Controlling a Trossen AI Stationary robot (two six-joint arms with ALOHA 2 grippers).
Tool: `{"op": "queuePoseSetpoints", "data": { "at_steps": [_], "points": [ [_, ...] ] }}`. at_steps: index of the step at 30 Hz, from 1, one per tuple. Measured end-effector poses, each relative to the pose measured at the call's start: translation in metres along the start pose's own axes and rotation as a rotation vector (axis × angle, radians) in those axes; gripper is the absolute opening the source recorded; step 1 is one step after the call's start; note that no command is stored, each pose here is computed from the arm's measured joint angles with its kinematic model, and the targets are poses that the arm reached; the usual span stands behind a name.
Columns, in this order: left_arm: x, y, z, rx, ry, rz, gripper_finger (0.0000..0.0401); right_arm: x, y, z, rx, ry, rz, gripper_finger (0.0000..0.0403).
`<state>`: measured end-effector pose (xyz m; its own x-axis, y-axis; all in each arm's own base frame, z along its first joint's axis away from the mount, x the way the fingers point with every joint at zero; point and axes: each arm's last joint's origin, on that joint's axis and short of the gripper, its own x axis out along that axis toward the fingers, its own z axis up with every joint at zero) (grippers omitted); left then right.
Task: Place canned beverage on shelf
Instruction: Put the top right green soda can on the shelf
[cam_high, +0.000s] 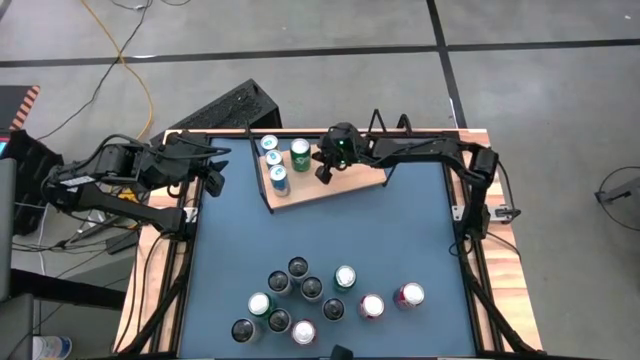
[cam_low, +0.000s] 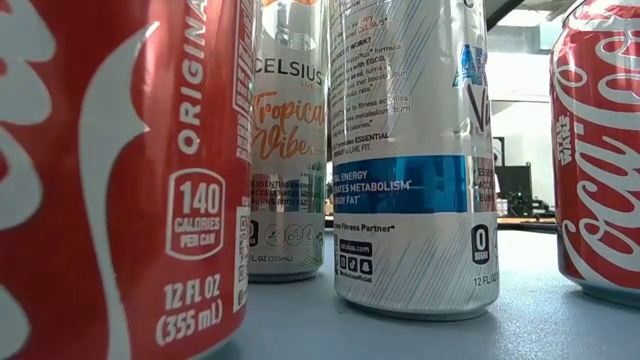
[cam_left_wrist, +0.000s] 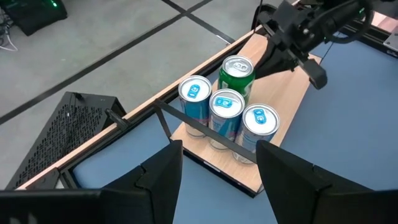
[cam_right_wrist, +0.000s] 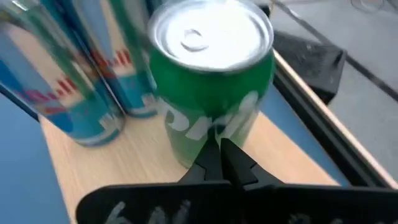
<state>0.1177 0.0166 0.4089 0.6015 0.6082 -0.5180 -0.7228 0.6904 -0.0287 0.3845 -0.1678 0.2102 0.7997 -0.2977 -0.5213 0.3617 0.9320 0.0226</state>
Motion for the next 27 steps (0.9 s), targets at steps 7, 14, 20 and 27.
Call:
{"op": "queuePoseSetpoints", "data": {
  "at_steps": [7, 14, 20, 27],
  "points": [
    [0.000, 0.000, 0.000, 0.007, -0.003, 0.006, 0.0193, 0.007, -0.005, 0.001, 0.013, -0.065, 0.023, 0.0000],
    [0.000, 0.001, 0.000, 0.011, -0.009, 0.016, 0.0193, 0.017, -0.006, 0.002, 0.027, -0.018, 0.023, 0.0000],
    [0.000, 0.001, -0.001, 0.018, -0.002, 0.019, 0.0193, 0.009, 0.005, 0.013, 0.002, 0.015, 0.039, 0.0000],
    [0.000, 0.001, 0.000, 0.018, -0.004, 0.023, 0.0193, 0.012, 0.019, 0.019, -0.042, -0.001, 0.071, 0.0000]
  ]
}}
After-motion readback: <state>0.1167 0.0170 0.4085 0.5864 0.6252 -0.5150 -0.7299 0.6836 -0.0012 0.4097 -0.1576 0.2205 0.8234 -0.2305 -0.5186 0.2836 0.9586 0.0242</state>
